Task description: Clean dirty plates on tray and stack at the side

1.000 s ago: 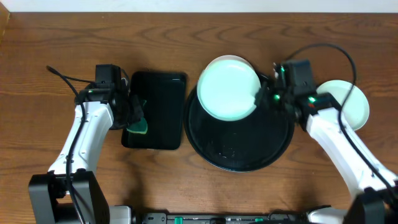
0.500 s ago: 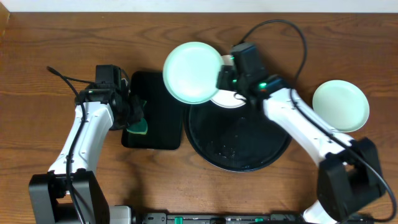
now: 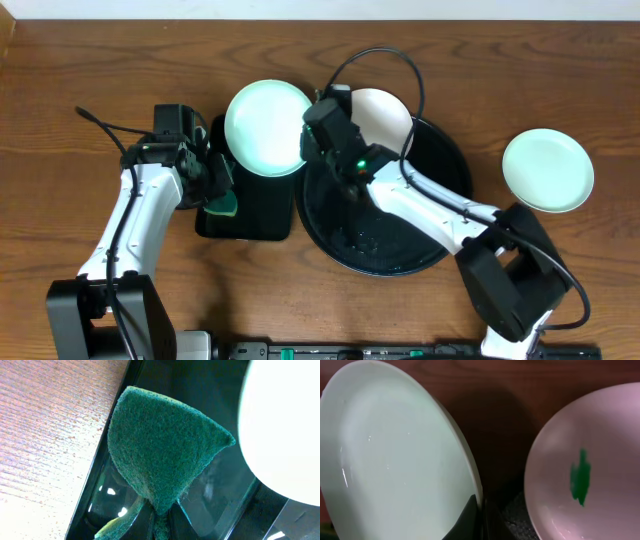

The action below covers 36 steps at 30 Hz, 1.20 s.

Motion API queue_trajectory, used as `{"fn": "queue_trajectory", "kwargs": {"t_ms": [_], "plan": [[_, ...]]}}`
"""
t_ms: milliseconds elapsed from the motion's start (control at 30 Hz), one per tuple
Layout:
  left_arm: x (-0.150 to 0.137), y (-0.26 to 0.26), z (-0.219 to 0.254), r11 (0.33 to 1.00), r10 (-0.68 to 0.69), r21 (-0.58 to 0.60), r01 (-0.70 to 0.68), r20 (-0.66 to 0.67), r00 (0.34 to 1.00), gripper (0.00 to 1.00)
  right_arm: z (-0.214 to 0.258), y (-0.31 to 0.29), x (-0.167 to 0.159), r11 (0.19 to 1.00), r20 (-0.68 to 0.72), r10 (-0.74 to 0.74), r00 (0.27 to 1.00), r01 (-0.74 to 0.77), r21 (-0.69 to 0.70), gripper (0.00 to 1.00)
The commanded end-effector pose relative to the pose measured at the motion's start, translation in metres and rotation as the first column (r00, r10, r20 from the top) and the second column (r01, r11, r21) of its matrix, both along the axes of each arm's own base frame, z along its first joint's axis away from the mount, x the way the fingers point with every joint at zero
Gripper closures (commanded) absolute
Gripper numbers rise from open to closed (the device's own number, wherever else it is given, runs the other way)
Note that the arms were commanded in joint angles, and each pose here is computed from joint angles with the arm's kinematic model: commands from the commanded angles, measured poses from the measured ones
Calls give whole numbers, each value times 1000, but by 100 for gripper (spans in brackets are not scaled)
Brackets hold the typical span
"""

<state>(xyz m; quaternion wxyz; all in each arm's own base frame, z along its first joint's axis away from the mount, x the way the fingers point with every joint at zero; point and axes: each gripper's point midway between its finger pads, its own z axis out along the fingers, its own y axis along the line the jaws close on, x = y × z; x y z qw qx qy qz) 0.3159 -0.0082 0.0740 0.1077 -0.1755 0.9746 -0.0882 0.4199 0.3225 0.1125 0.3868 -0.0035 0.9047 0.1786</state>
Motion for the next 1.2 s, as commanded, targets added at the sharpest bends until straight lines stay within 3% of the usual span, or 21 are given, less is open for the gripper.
{"fn": "queue_trajectory", "kwargs": {"t_ms": [0,233,467,600,900,1167], "plan": [[-2,2,3,1000,-17,19,17,10,1000,93,18,0,9,996,114,14,993,-4,-89,99],[-3,6,2,999,3,40,-4,5,1000,93,29,-4,14,968,221,66,973,-9,-251,99],[-3,6,2,999,3,39,-3,5,1000,93,52,10,20,950,333,153,930,-45,-310,99],[-3,6,2,999,3,39,-3,5,1000,93,70,9,24,928,414,154,897,13,-373,99],[-3,6,2,999,3,39,-3,5,1000,92,130,31,16,804,597,327,733,116,-583,99],[-3,6,2,999,3,39,-3,5,1000,93,169,51,1,714,656,457,601,192,-673,99]]}}
